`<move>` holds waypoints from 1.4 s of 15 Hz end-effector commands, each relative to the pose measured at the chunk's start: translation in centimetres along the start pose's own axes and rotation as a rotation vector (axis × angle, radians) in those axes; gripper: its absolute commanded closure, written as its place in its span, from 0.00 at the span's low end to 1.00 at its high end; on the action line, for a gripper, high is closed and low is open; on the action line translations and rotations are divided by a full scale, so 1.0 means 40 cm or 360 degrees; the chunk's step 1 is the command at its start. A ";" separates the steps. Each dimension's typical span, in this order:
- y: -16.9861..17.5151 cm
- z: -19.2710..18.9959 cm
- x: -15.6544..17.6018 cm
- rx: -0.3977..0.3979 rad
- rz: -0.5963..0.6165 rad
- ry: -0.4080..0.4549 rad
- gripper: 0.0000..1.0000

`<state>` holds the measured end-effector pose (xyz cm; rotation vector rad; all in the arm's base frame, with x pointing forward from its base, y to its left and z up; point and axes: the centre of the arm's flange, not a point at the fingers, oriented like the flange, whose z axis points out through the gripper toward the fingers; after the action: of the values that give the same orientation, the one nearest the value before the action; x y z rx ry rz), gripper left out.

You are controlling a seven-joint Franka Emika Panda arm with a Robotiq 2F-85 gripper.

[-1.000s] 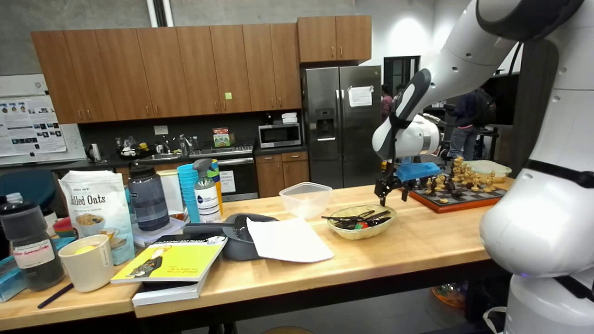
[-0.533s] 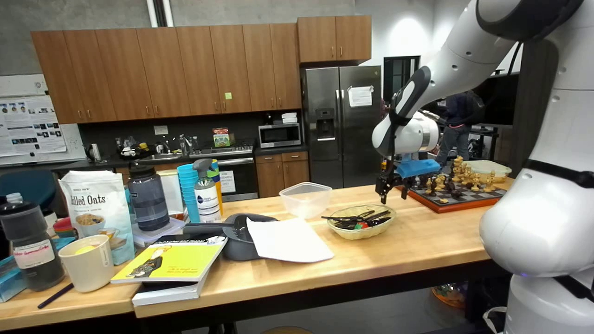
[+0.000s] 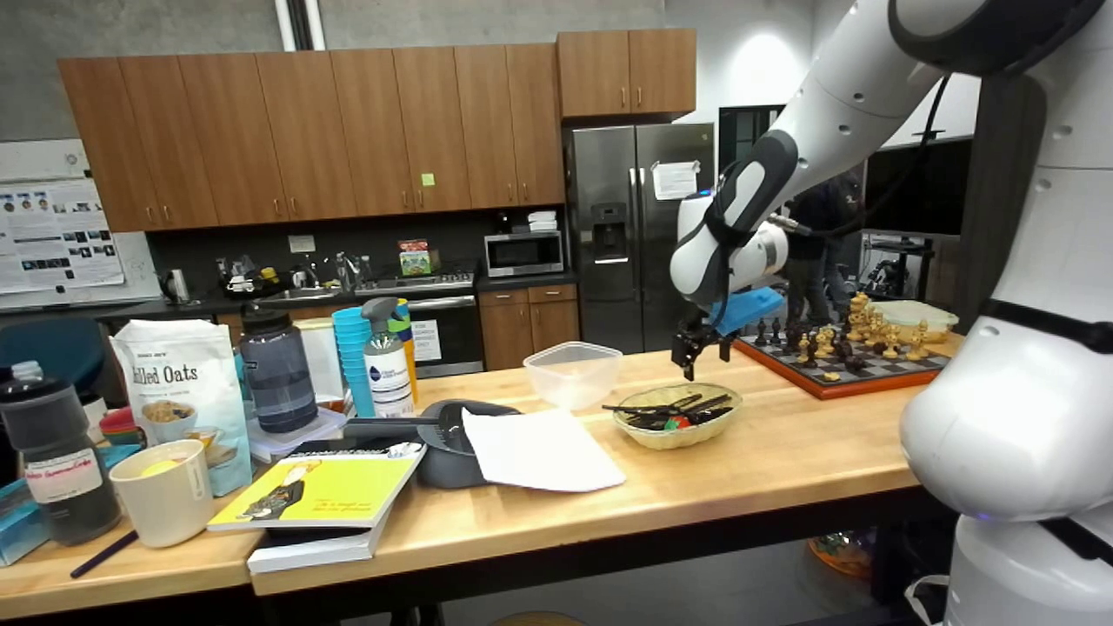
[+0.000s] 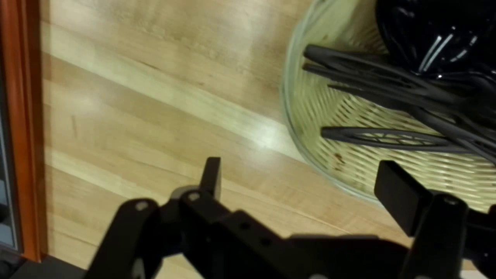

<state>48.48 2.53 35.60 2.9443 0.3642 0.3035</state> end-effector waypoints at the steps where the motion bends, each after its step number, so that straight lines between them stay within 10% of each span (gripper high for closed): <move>1: -0.135 -0.047 0.070 -0.0115 -0.0156 0.0015 0.00; 6: -0.301 -0.123 0.143 -0.0239 -0.0285 0.0045 0.00; 21: -0.305 -0.121 0.127 -0.0207 -0.0277 0.0047 0.00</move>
<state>49.35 15.98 38.97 2.7599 0.5817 0.3383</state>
